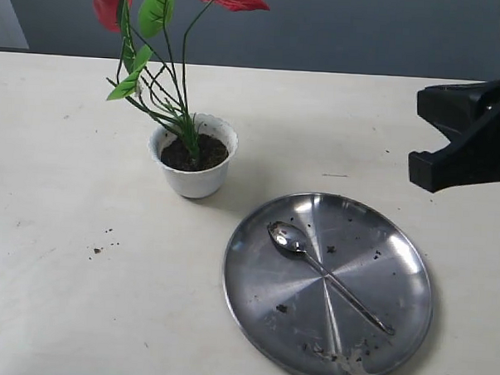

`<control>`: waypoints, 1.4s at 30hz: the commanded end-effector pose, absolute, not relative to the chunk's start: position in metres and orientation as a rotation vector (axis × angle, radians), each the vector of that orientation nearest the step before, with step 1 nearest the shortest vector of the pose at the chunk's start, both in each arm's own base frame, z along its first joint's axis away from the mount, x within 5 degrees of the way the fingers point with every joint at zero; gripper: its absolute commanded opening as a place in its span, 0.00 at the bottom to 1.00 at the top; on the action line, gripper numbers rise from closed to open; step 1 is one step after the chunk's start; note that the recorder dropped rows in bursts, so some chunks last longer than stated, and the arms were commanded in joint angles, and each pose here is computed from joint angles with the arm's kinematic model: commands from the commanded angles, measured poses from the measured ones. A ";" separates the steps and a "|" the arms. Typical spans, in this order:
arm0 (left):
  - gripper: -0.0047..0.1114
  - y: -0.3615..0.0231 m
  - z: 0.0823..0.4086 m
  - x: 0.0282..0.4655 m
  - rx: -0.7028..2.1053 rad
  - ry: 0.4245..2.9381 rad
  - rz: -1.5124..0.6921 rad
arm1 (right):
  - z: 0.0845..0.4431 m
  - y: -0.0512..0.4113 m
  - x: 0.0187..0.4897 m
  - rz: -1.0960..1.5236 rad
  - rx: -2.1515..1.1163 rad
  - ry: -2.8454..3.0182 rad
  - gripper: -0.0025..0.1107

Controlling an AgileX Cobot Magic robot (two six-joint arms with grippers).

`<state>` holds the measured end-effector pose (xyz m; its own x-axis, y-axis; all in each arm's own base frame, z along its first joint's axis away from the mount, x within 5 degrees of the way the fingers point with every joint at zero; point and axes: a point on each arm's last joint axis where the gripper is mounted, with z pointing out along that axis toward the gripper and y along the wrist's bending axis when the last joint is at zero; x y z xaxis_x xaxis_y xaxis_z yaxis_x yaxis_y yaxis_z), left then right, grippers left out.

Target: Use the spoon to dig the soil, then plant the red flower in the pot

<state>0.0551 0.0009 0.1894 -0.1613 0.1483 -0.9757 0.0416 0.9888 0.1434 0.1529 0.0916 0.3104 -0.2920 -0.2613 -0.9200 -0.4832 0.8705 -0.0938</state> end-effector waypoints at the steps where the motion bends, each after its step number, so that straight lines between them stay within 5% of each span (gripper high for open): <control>1: 0.05 0.001 0.191 0.055 0.138 1.727 0.084 | 0.308 0.089 0.152 0.216 -0.569 1.875 0.02; 11: 0.05 0.001 0.191 0.055 0.138 1.727 0.084 | 0.260 0.069 0.118 0.398 -0.426 1.867 0.02; 30: 0.05 0.001 0.191 0.055 0.138 1.727 0.084 | 0.199 -0.002 0.060 0.085 0.106 1.662 0.02; 42: 0.05 0.001 0.191 0.055 0.138 1.727 0.084 | 0.193 -0.004 0.057 0.132 0.237 1.693 0.02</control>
